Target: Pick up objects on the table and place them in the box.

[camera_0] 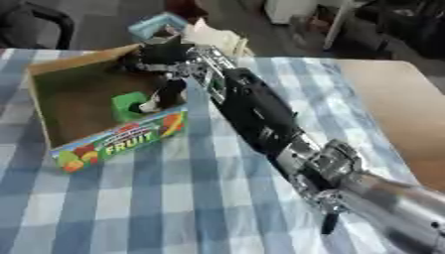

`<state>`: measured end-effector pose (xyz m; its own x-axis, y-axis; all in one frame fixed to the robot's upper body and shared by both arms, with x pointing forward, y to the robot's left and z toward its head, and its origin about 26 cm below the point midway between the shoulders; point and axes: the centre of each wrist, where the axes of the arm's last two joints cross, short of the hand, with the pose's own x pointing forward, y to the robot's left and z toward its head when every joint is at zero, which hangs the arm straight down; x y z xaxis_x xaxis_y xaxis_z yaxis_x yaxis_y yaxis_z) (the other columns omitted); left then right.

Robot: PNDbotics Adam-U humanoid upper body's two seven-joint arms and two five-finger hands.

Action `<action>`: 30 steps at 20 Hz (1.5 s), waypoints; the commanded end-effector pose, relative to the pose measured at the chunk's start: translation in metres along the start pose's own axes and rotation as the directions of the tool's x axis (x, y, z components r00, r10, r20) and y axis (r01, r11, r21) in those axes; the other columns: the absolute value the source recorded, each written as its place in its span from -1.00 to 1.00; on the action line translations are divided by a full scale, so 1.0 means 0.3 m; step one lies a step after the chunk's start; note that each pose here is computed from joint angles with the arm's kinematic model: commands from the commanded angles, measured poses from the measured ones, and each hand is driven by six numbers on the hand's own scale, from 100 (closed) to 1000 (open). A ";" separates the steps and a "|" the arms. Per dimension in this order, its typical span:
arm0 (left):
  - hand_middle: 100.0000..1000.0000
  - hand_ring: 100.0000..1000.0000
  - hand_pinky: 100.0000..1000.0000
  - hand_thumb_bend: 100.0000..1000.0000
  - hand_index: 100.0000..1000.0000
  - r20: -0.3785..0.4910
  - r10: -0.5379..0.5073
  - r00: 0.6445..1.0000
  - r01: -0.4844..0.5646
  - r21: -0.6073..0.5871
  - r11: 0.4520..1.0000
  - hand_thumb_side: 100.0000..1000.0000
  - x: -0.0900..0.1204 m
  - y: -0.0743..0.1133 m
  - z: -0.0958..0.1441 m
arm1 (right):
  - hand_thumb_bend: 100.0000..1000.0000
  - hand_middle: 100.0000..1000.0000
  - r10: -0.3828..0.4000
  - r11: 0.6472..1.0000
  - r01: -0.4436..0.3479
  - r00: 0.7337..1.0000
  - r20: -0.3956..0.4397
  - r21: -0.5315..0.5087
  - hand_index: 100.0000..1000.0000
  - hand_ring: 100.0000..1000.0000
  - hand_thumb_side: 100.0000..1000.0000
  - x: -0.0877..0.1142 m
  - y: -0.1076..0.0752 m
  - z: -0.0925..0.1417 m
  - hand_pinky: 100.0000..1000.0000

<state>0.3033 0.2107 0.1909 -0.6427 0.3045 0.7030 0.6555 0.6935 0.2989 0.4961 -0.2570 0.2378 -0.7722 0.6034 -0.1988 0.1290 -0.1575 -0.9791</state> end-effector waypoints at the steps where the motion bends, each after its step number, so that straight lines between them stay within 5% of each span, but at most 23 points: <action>1: 0.16 0.21 0.39 -1.00 0.56 0.026 -0.014 1.000 0.014 -0.005 1.000 0.13 0.024 0.005 -0.014 | -0.34 0.99 0.076 0.996 -0.077 0.997 -0.020 -0.054 1.00 0.61 0.09 -0.025 -0.077 0.032 0.61; 6: 0.16 0.21 0.40 -1.00 0.56 0.014 -0.017 1.000 0.017 0.004 1.000 0.13 0.023 0.006 -0.005 | -0.23 0.95 0.112 0.981 -0.117 0.993 -0.039 -0.157 1.00 0.59 -0.20 -0.048 -0.140 0.074 0.61; 10: 0.16 0.21 0.40 -1.00 0.56 0.002 -0.018 1.000 0.018 0.008 1.000 0.13 0.019 0.006 0.004 | -0.33 0.91 0.112 0.960 -0.125 0.992 -0.065 -0.250 1.00 0.56 -0.52 -0.067 -0.185 0.111 0.58; 12: 0.16 0.21 0.40 -1.00 0.56 -0.008 -0.019 1.000 0.019 0.014 1.000 0.13 0.015 0.007 0.012 | -0.41 0.89 0.100 0.946 -0.121 0.992 -0.083 -0.301 1.00 0.55 -0.76 -0.077 -0.203 0.133 0.56; 15: 0.17 0.22 0.40 -1.00 0.56 -0.018 -0.024 1.000 0.025 0.025 0.999 0.13 0.011 0.011 0.022 | -0.88 0.84 0.057 0.927 -0.094 0.992 -0.111 -0.363 1.00 0.51 -1.00 -0.089 -0.209 0.160 0.50; 20: 0.19 0.26 0.41 -1.00 0.56 -0.048 -0.035 0.998 0.038 0.062 0.997 0.14 -0.002 0.022 0.048 | -1.00 0.76 -0.022 0.882 -0.040 0.992 -0.125 -0.469 1.00 0.46 -1.00 -0.103 -0.193 0.208 0.42; 28: 0.23 0.30 0.43 -1.00 0.56 -0.096 -0.074 0.993 0.087 0.142 0.986 0.16 -0.010 0.056 0.100 | -1.00 0.66 -0.020 0.806 -0.021 0.998 -0.063 -0.591 1.00 0.40 -1.00 -0.069 -0.126 0.320 0.34; 30: 0.24 0.31 0.43 -1.00 0.56 -0.111 -0.086 0.990 0.103 0.165 0.981 0.17 -0.012 0.067 0.111 | -1.00 0.61 -0.039 0.778 0.002 0.998 -0.045 -0.628 1.00 0.36 -0.81 -0.043 -0.093 0.337 0.31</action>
<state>0.3058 0.2383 0.1670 -0.6297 0.1992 0.7509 0.5382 0.8088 0.2368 0.4469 -0.3358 0.2478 -0.7480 0.6546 -0.1094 0.4324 0.3556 -0.8286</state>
